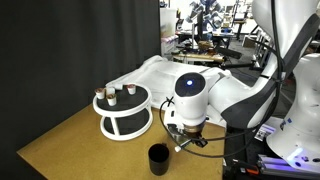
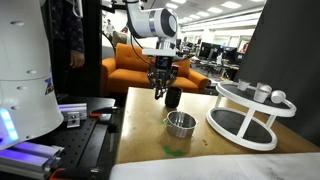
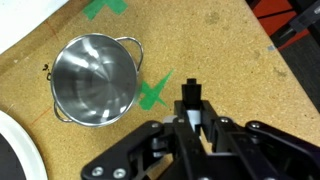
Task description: Put the black marker in the black mug cup
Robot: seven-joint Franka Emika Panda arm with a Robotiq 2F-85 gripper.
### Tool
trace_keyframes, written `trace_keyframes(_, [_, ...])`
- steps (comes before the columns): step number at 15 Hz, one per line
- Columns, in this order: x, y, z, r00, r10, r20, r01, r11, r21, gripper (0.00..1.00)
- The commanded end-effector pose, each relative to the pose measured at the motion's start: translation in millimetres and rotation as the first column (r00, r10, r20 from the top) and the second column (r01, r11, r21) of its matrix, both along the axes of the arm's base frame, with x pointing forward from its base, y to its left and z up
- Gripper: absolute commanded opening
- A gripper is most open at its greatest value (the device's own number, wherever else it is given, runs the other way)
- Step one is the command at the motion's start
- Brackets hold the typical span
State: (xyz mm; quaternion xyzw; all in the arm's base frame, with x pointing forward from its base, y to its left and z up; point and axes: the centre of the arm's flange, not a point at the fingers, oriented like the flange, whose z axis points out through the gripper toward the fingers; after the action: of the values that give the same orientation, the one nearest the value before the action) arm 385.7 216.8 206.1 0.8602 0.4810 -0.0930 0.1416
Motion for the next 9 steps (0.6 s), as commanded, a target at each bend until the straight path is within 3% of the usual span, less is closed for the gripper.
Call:
trace_keyframes(1, [-7,-17,10,0.996,0.086,0.010,-0.087,0.990,0.115,0.05])
trace_keyframes(6, [-4,-50,3,0.981,0.167,0.098,-0.190,0.928,0.319,0.05])
trace_keyframes(9, [-1,-62,11,0.965,0.191,0.180,-0.249,0.884,0.396,0.05])
